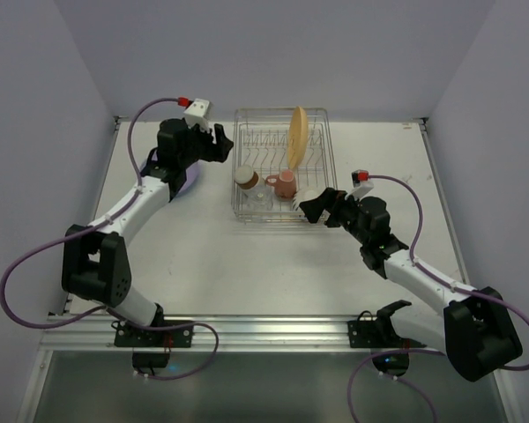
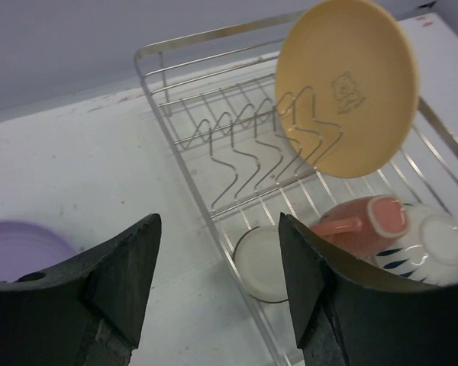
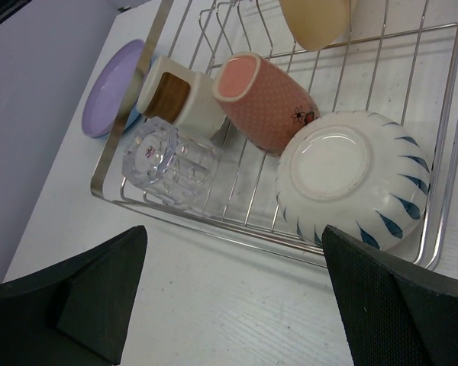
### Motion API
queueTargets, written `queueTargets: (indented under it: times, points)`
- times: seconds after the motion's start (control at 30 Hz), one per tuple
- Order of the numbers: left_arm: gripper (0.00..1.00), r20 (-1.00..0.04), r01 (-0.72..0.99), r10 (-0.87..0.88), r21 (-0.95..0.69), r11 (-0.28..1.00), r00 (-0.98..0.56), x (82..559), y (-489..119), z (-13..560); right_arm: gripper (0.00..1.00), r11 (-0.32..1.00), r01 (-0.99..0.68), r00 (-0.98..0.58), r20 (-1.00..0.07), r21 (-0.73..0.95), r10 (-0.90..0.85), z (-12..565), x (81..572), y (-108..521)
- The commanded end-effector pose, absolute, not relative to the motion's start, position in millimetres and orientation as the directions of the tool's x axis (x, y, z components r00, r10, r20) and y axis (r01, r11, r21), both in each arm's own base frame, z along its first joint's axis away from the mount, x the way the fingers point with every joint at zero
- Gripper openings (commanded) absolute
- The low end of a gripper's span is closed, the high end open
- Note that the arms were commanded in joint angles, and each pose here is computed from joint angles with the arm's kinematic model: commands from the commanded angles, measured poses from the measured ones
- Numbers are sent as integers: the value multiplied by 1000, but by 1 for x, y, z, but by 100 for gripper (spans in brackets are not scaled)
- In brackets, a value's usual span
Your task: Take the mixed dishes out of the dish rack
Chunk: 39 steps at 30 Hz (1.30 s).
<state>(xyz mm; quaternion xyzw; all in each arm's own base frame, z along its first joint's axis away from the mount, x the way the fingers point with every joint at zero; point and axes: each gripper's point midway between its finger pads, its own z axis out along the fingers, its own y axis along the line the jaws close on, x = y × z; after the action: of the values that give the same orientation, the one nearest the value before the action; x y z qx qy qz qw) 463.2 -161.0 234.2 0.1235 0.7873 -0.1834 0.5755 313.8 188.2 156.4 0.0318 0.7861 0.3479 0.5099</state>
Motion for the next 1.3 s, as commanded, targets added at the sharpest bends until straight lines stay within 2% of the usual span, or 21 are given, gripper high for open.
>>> queueTargets:
  times: [0.0,0.27,0.3,0.47,0.7,0.9,1.13,1.27]
  points:
    - [69,-955,533,-118,-252,808,-273,463,-190,257,99,748,-336,-421,-801,573,424,182,320,189]
    - [82,-911,641,-202,-399,655,-360,460,-230,253,99,753,-324,-420,-800,573,429,181,322,188]
    - [88,-909,651,-202,-403,644,-363,459,-236,254,99,754,-323,-419,-801,572,428,181,322,188]
    - [100,-908,672,-191,-407,619,-374,462,-260,252,99,755,-320,-407,-803,572,435,183,320,185]
    - [100,-904,706,-170,-415,573,-394,469,-304,246,99,759,-308,-396,-802,574,447,184,319,181]
    - [100,-894,729,-195,-442,522,-402,480,-333,250,99,773,-261,-313,-808,578,499,191,314,161]
    - [98,-898,754,-182,-436,491,-401,487,-365,249,99,798,-110,-289,-788,592,544,180,321,139]
    - [98,-898,755,-180,-435,490,-401,489,-378,246,99,802,-84,-281,-786,591,550,180,323,135]
